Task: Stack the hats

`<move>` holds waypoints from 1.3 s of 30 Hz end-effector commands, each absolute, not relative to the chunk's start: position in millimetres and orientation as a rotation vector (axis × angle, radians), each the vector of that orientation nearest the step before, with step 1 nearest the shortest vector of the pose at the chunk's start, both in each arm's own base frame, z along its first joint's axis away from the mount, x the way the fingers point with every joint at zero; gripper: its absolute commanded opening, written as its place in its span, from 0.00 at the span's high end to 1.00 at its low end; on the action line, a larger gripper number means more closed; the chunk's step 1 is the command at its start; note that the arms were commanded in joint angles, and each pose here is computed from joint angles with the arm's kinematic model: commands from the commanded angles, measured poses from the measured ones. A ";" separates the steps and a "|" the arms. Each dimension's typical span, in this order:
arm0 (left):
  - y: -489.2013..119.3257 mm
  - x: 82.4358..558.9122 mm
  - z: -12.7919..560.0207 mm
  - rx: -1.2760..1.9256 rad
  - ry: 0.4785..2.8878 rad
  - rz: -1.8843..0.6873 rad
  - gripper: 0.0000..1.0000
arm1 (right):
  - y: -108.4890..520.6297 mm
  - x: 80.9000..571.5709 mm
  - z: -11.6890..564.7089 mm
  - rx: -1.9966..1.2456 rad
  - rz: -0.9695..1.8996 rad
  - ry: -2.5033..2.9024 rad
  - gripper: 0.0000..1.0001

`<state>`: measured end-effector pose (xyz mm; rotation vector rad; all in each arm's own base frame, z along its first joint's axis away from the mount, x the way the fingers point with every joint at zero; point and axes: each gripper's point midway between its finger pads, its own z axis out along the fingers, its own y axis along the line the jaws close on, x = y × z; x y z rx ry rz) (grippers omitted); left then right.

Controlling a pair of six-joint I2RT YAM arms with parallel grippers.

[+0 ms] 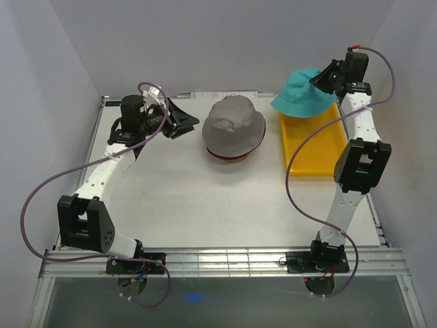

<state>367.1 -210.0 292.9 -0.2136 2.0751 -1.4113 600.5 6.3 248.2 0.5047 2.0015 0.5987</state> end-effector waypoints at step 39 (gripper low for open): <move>-250.4 395.2 411.8 -0.170 1.716 -1.756 0.34 | 219.0 534.3 512.4 0.084 1.173 1.384 0.92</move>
